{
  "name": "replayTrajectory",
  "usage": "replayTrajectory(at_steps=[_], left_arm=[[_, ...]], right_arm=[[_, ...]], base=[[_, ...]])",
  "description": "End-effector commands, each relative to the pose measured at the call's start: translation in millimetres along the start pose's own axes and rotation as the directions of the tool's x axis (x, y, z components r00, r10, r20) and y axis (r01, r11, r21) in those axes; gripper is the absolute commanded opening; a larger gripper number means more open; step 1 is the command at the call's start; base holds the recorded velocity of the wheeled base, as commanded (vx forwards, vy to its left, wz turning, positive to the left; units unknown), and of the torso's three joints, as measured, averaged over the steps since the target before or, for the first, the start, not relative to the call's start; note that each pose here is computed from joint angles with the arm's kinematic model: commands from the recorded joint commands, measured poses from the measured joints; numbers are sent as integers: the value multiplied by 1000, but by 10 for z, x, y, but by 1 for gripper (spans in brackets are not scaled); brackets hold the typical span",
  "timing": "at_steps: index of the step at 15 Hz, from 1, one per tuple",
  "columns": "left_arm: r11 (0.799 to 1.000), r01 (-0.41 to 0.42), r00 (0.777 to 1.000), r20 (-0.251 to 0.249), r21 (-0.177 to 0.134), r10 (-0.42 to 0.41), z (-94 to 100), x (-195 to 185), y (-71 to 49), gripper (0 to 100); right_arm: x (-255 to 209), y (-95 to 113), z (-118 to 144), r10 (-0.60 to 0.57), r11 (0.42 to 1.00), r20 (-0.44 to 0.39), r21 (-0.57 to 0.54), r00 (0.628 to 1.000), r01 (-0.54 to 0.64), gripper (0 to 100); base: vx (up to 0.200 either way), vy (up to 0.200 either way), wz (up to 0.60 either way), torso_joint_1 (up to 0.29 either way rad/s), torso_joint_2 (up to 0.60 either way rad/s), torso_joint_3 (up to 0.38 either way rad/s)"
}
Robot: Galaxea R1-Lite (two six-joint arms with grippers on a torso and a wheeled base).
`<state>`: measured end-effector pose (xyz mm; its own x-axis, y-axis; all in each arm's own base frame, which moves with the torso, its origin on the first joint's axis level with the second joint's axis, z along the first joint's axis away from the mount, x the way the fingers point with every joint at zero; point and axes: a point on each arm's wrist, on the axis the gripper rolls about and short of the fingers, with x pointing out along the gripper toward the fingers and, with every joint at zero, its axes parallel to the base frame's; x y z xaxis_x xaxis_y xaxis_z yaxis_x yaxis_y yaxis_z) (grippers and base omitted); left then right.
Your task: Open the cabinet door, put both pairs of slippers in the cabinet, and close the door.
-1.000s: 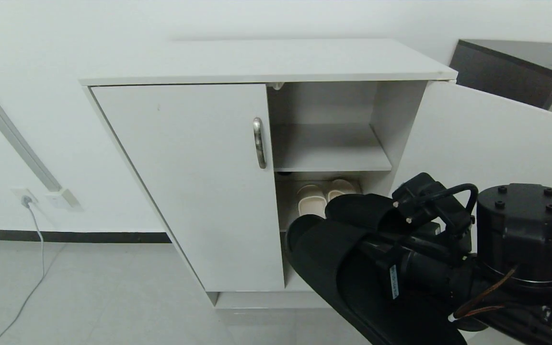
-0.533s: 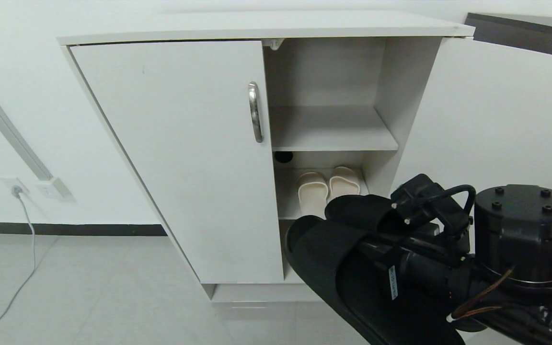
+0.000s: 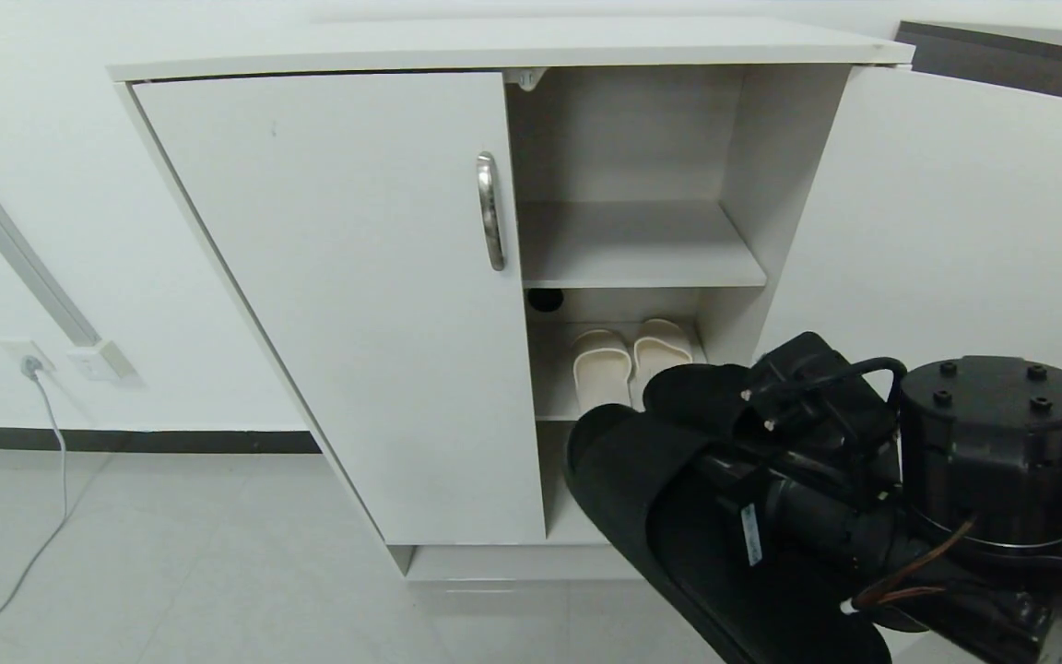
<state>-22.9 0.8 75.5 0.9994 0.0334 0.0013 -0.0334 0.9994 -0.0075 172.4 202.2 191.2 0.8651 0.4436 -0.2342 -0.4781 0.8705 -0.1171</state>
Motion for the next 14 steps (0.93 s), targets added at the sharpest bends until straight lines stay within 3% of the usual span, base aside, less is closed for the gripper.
replayTrajectory(at_steps=[1, 5, 9, 12, 14], left_arm=[[1000, 0, 1000, -1, 0, 0, 0, 1, 0, 0], [1000, 0, 1000, -1, 0, 0, 0, 1, 0, 0], [1000, 0, 1000, -1, 0, 0, 0, 1, 0, 0], [1000, 0, 1000, -1, 0, 0, 0, 1, 0, 0], [1000, 0, 1000, -1, 0, 0, 0, 1, 0, 0]], right_arm=[[222, 276, 89, -140, 989, 10, 40, 990, 140, 0], [531, 493, 451, -236, 960, 0, 159, 972, 233, 0], [737, 505, 869, -359, 899, -35, 257, 933, 355, 0], [833, 432, 971, -445, 862, -39, 252, 895, 439, 0], [863, 415, 950, -453, 859, -46, 245, 891, 449, 0]], base=[[0, 0, 0, 0, 0, 0], [0, 0, 0, 0, 0, 0], [0, 0, 0, 0, 0, 0], [0, 0, 0, 0, 0, 0], [0, 0, 0, 0, 0, 0]])
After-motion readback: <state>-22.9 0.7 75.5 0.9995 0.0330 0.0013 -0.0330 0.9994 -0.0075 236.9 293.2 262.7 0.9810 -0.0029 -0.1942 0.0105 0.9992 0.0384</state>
